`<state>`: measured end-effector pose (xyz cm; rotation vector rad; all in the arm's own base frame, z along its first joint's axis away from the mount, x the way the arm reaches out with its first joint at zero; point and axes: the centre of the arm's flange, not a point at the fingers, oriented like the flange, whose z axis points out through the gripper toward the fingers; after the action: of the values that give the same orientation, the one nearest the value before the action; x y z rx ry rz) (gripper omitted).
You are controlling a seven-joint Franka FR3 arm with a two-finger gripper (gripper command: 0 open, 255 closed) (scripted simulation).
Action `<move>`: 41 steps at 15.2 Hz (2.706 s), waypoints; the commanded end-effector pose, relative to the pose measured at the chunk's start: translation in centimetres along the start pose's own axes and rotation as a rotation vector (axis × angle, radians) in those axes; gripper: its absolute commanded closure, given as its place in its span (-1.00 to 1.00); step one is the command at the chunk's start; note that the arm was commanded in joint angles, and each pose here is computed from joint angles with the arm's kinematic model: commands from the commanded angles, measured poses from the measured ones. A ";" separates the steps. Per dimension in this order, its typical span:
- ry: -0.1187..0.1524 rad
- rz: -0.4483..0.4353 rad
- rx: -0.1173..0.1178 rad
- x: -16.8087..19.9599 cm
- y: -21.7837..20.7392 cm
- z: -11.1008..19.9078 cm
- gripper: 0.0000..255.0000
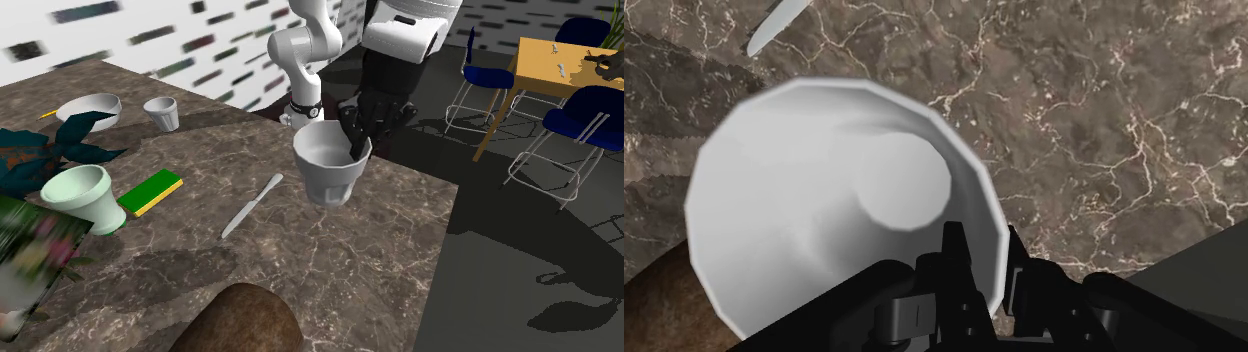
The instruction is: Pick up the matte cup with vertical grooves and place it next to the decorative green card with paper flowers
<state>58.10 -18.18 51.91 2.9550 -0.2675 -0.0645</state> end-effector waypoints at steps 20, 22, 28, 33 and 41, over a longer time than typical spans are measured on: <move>0.000 0.000 0.000 -3.5 13.5 -3.2 1.00; 0.000 0.000 0.000 -4.2 16.0 -2.7 1.00; 0.000 0.000 0.000 -6.1 23.6 -1.3 1.00; 0.000 0.000 0.000 -7.8 29.9 -0.2 1.00; 0.000 0.000 0.000 -9.8 37.4 2.3 1.00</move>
<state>41.92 -52.69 56.87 2.9554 -0.2697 -0.0658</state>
